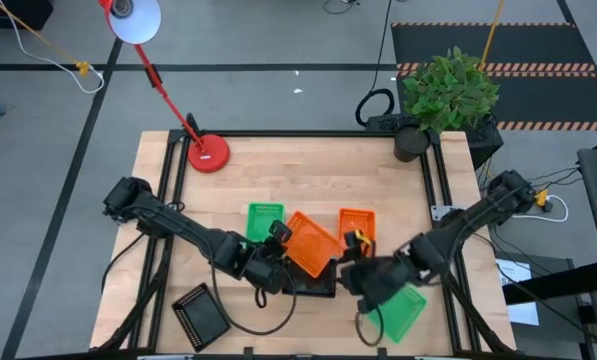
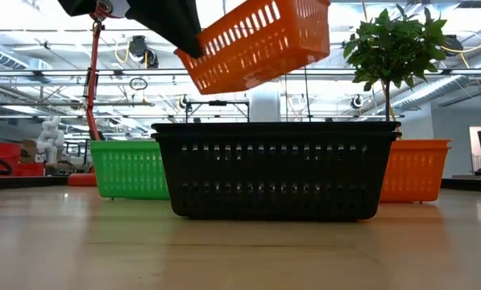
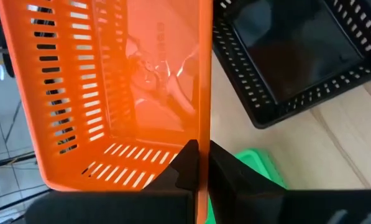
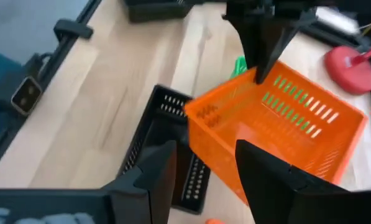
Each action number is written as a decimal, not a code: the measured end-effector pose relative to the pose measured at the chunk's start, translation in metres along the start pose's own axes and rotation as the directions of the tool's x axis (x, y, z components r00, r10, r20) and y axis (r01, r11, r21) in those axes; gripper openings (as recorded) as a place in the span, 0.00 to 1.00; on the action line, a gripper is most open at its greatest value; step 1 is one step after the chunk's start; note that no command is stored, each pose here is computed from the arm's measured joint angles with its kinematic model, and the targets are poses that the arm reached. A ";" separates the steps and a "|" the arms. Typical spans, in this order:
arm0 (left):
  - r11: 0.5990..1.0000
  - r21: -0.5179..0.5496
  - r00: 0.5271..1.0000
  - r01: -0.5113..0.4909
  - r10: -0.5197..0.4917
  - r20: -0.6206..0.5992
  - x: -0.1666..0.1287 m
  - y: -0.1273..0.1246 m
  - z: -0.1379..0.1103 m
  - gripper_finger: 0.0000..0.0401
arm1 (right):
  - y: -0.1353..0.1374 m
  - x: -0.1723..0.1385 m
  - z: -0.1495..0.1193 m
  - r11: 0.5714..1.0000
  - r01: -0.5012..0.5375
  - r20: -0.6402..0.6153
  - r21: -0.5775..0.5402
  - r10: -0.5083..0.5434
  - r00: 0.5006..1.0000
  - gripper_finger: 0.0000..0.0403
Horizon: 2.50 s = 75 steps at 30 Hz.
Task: Stack baskets by color
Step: Stack the left orange bin on top of the right orange bin
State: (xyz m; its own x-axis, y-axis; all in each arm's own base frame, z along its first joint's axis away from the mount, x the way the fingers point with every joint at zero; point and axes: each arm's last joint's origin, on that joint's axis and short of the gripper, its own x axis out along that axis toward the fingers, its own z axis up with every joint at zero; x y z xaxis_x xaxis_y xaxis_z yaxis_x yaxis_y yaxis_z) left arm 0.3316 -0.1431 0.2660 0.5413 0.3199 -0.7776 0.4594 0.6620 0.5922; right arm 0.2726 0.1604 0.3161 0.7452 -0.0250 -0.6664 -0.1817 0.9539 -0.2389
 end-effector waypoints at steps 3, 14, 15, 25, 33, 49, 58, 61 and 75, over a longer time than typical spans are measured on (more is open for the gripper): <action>1.000 0.010 1.000 0.003 -0.003 0.005 -0.002 -0.003 0.001 0.03 | -0.013 0.004 0.000 0.999 -0.043 -0.039 -0.029 0.042 0.998 0.40; 0.997 0.046 0.998 -0.054 0.055 -0.014 -0.003 -0.003 0.001 0.04 | -0.031 0.020 -0.002 0.976 -0.105 -0.093 -0.189 0.089 0.992 0.40; 0.997 0.053 0.998 -0.060 0.061 -0.018 -0.003 -0.002 0.001 0.03 | -0.032 0.021 -0.003 0.975 -0.106 -0.102 -0.193 0.087 0.991 0.39; 0.994 0.082 0.997 -0.073 0.076 -0.026 0.001 0.003 -0.001 0.09 | -0.038 0.027 -0.008 0.970 -0.103 -0.161 -0.221 0.068 0.985 0.18; 0.987 0.128 0.996 -0.092 0.091 0.014 0.001 0.005 0.004 0.02 | -0.038 0.027 -0.011 0.958 -0.119 -0.183 -0.260 0.072 0.980 0.07; 0.989 0.106 0.994 -0.103 0.100 0.032 0.001 0.007 0.005 0.03 | -0.035 0.041 -0.028 0.957 -0.118 -0.214 -0.266 0.061 0.975 0.11; 0.991 0.106 0.996 -0.085 0.083 0.029 0.002 0.008 0.004 0.03 | -0.024 0.036 -0.028 0.913 -0.047 -0.192 -0.404 -0.034 0.981 0.18; 0.994 0.100 0.998 -0.048 0.044 0.040 0.004 0.010 0.003 0.02 | -0.020 0.034 -0.027 0.896 -0.025 -0.179 -0.443 -0.061 0.982 0.26; 0.996 0.090 0.999 -0.022 0.017 0.050 0.006 0.012 0.002 0.05 | -0.018 0.034 -0.028 0.874 -0.090 -0.193 -0.477 -0.005 0.981 0.25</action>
State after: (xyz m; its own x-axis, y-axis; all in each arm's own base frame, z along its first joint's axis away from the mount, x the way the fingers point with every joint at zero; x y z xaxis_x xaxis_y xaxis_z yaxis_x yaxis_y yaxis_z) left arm 0.3424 -0.1344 0.2690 0.5834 0.2973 -0.7558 0.5089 0.5914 0.6255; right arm 0.2837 0.1336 0.2779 0.6083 -0.0867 -0.7890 -0.5315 0.6938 -0.4860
